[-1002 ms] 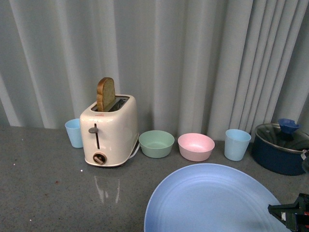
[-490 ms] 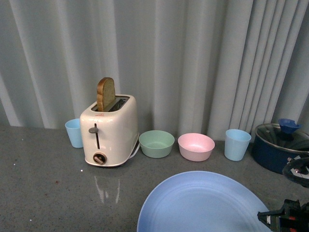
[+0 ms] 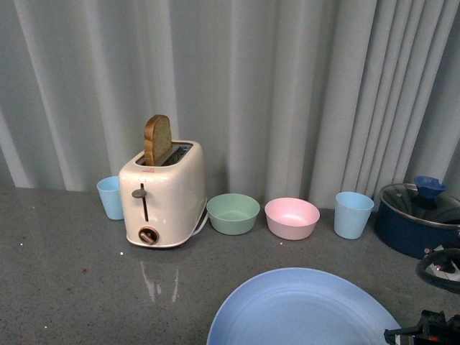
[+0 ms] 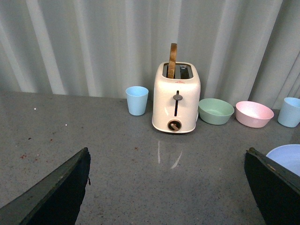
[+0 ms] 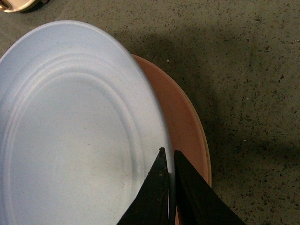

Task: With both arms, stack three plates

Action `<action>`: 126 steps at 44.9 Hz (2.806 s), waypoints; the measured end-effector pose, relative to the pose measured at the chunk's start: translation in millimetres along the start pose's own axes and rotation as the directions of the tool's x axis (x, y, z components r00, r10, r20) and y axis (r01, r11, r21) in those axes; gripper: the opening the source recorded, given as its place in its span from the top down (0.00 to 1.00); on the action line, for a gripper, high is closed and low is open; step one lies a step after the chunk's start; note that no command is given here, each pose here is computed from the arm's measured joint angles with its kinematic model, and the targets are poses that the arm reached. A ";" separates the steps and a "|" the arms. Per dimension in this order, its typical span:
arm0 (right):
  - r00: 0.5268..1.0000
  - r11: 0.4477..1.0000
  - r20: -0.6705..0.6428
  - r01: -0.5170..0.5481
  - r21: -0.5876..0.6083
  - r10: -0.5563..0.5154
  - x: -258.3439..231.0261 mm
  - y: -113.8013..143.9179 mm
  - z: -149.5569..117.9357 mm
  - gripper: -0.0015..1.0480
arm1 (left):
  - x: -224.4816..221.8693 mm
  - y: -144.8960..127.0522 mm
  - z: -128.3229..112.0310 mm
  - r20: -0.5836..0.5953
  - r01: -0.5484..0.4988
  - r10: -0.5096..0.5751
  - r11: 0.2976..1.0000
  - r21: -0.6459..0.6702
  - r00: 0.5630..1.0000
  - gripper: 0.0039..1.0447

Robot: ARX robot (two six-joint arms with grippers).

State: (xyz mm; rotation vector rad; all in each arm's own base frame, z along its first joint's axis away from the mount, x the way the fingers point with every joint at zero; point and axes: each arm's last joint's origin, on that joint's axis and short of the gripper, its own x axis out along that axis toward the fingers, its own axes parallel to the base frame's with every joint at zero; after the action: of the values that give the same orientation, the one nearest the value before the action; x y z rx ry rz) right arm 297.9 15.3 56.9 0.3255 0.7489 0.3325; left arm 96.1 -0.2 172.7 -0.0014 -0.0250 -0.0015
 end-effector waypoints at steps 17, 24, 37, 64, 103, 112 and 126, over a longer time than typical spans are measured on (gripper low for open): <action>0.999 0.999 -0.020 0.029 0.023 -0.028 -1.6 -4.7 1.3 0.49 | 0.0 0.0 0.0 0.000 0.000 0.000 1.000 0.000 1.000 0.06; 0.999 1.000 0.039 0.015 0.015 -0.016 -20.1 -1.3 16.6 0.21 | 0.0 0.0 0.0 0.000 0.000 0.000 1.000 0.000 1.000 0.06; 0.985 0.991 0.120 0.113 0.068 -0.121 -63.2 -12.2 23.6 0.07 | 0.0 0.0 0.0 0.000 0.000 0.000 1.000 0.000 1.000 0.06; 0.693 0.884 0.698 0.424 -0.195 -0.178 -223.8 90.2 33.1 0.32 | 0.0 0.0 0.0 0.000 0.000 0.000 1.000 0.000 1.000 0.06; 0.686 0.894 0.706 0.411 -0.177 -0.176 -209.0 69.0 -44.1 0.97 | 0.0 0.0 0.0 0.000 0.000 0.000 1.000 0.000 1.000 0.06; 0.687 0.894 0.705 0.411 -0.177 -0.176 -208.1 67.7 -48.6 0.97 | 0.0 0.0 -0.2 -0.001 0.000 0.000 1.000 0.000 1.000 0.06; 0.684 0.894 0.707 0.412 -0.176 -0.176 -209.1 65.2 -64.4 0.97 | 0.0 0.0 0.0 0.000 0.000 0.000 1.000 0.000 1.000 0.06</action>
State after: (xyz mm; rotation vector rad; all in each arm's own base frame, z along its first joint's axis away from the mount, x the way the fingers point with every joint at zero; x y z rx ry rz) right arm 97.6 0.0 165.3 -0.0109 -0.0017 0.0000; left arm 96.2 -0.2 172.7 -0.0014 -0.0246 -0.0015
